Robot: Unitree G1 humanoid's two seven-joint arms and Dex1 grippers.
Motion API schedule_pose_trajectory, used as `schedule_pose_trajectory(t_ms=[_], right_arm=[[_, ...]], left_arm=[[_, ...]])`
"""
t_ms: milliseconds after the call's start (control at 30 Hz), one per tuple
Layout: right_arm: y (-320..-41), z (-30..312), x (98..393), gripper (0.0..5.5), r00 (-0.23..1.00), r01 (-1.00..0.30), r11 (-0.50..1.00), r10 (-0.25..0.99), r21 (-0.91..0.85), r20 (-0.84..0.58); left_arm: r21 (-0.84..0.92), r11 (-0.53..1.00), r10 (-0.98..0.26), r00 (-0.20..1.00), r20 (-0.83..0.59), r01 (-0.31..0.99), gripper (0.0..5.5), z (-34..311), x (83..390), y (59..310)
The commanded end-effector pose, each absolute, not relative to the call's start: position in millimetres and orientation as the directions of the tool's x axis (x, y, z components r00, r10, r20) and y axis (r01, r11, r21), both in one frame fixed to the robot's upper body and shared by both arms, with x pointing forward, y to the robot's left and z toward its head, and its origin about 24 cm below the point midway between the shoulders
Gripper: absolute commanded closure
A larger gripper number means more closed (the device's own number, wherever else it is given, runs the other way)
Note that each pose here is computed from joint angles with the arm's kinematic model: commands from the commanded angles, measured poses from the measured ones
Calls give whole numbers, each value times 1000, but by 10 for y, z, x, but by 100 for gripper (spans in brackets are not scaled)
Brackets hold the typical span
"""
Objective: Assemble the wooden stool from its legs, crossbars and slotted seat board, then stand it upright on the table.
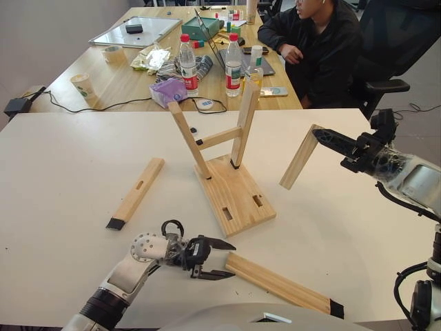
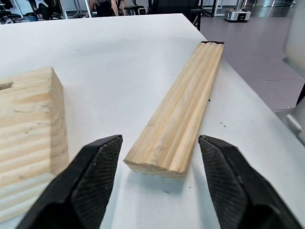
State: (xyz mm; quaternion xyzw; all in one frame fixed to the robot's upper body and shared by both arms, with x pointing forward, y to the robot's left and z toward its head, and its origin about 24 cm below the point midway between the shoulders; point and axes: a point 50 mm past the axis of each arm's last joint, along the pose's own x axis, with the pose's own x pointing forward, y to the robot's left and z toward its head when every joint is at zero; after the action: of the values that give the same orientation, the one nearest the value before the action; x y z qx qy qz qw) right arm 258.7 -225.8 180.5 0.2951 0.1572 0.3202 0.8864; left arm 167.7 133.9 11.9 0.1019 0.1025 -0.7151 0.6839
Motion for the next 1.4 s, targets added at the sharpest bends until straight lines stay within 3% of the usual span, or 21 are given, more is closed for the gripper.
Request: schedule_pose_trajectory(t_ms=[33, 167, 367, 500, 600, 633, 767, 900, 1100, 1400], right_arm=[[-2231, 1854, 2631, 512, 734, -491, 625, 672, 607, -99], [-2221, 1846, 2631, 512, 730, -491, 623, 676, 609, -103], [-2223, 1840, 2625, 512, 730, -489, 624, 675, 610, -105], [-2228, 1834, 2621, 512, 731, -488, 624, 674, 610, -105], [-2237, 1829, 2621, 512, 737, -483, 629, 668, 609, -105], [-2252, 1823, 2613, 512, 745, -475, 634, 659, 610, -104], [-2268, 1805, 2590, 512, 766, -458, 641, 636, 616, -92], [-2273, 1780, 2560, 512, 785, -443, 647, 614, 621, -80], [-2265, 1745, 2533, 512, 796, -430, 649, 600, 628, -75], [-2255, 1726, 2480, 512, 810, -414, 654, 583, 633, -72]], left_arm=[[-1, -65, -946, -62, -317, 998, 257, 74, 1644, 1333], [-5, -64, -944, -63, -325, 998, 257, 44, 1657, 1336], [-18, -62, -941, -64, -332, 998, 351, -46, 1639, 1419], [-18, -66, -941, -68, -331, 998, 352, -102, 1616, 1427], [-88, 8, -968, -14, -250, 996, 352, 61, 1682, 1404], [-187, 52, -979, 13, -201, 981, 352, 197, 1748, 1417], [-636, 42, -991, -50, -127, 770, 352, 634, 1769, 1527], [-932, 42, -993, -90, -79, 360, 352, 780, 1845, 1723], [-985, 151, -977, -141, -161, 78, 352, 664, 1756, 1882], [-930, 362, -929, -106, -354, -64, 352, 334, 1784, 1950]])
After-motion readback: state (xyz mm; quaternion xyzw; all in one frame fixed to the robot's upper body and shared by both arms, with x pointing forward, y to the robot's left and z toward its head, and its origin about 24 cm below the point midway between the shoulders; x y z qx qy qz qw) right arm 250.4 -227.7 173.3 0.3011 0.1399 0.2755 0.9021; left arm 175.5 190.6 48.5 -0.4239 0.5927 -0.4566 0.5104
